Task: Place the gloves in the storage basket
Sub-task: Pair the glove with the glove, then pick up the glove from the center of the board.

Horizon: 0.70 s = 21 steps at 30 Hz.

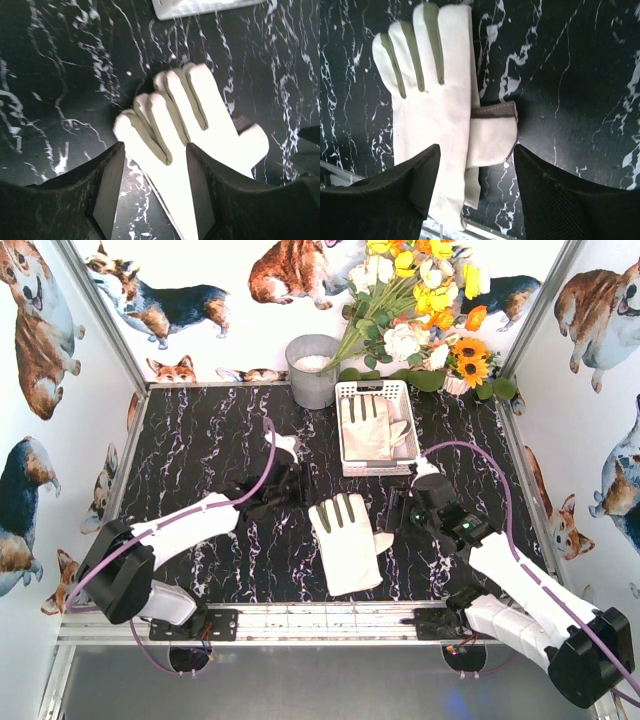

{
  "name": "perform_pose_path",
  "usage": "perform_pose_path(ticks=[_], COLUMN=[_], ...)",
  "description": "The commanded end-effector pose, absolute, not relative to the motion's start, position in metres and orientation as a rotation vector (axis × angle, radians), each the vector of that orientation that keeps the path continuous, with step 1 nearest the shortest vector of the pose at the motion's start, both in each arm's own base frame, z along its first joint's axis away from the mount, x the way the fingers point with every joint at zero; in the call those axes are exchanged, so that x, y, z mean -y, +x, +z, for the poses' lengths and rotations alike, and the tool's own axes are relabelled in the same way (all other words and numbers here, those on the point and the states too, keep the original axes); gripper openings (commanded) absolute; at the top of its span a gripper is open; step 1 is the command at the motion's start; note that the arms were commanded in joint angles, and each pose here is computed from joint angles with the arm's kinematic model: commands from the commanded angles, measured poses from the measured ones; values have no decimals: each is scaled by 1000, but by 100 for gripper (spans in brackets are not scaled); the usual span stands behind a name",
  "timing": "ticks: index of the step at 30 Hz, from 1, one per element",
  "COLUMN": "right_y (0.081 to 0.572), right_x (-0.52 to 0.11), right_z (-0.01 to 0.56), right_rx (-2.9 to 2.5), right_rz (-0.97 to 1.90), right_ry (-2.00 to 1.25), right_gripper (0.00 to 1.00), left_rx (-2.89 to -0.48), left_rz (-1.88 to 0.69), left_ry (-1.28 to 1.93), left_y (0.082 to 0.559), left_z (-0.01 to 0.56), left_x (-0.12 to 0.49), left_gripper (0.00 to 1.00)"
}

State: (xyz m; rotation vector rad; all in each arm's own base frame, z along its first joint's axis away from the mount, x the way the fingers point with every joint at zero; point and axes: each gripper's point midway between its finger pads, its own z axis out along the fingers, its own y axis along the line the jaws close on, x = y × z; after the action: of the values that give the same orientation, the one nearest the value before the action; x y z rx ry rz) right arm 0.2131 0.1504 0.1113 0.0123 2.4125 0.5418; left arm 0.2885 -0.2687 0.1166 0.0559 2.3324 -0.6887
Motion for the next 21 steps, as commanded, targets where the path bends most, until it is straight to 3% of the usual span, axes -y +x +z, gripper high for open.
perform_pose_path(ticks=[1, 8, 18, 21], right_y=[198, 163, 147, 152], right_x=[-162, -178, -189, -192], right_z=[108, 99, 73, 68], right_rx=[-2498, -2618, -2678, -2677], right_rz=[675, 865, 948, 941], right_ry=[65, 42, 28, 37], right_gripper=[60, 55, 36, 26], left_rx=[-2395, -2380, -2362, -2369], left_rz=[-762, -918, -1070, -1047], left_ry=[121, 108, 108, 112], left_y=[265, 256, 261, 264], left_z=[106, 109, 106, 101], left_x=[293, 330, 367, 367], left_gripper=[46, 42, 32, 30])
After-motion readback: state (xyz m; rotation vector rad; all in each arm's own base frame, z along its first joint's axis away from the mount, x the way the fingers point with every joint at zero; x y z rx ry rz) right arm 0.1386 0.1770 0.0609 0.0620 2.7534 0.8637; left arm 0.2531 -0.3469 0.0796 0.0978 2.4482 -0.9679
